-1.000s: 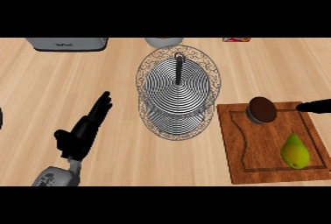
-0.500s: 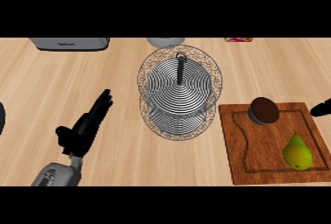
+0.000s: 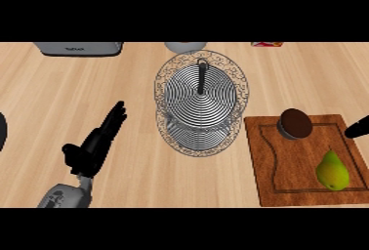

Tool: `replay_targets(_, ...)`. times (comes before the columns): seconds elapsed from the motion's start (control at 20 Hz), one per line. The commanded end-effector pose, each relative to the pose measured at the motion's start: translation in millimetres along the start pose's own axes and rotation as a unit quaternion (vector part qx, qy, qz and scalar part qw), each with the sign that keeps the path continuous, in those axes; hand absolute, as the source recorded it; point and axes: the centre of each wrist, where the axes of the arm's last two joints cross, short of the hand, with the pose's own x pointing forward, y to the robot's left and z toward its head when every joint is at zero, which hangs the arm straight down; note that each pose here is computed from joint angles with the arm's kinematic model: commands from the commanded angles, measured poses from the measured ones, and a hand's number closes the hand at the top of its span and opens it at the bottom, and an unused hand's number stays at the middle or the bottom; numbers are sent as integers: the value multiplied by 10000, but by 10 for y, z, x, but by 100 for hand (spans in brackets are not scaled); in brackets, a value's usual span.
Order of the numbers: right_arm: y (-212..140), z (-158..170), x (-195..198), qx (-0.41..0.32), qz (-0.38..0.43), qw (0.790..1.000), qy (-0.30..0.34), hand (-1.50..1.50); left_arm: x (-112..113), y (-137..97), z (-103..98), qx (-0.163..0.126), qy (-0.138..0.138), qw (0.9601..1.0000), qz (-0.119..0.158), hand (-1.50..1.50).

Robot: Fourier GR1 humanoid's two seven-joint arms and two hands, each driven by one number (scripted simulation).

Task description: Pick the pear from the cutting board and place it in the tiered basket

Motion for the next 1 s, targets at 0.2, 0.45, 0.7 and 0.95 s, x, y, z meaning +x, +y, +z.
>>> replay_targets(0.2, 443, -246, -31, 425, 282, 9882, 1443, -150, 66, 23, -68, -46, -23, 10000, 54, 0)
replay_targets(0.45, 650, -326, -233, 445, 34, 9903, 1315, -150, -62, 46, 166, 54, -22, 10000, 30, 0)
replay_targets(0.7, 781, -181, -129, 451, 101, 9878, 1489, -150, -11, 56, -83, 86, 16, 10000, -5, 0)
replay_targets(0.95, 795, -369, -484, 521, 19, 9850, 1643, -150, -100, -97, -17, 79, -25, 10000, -52, 0)
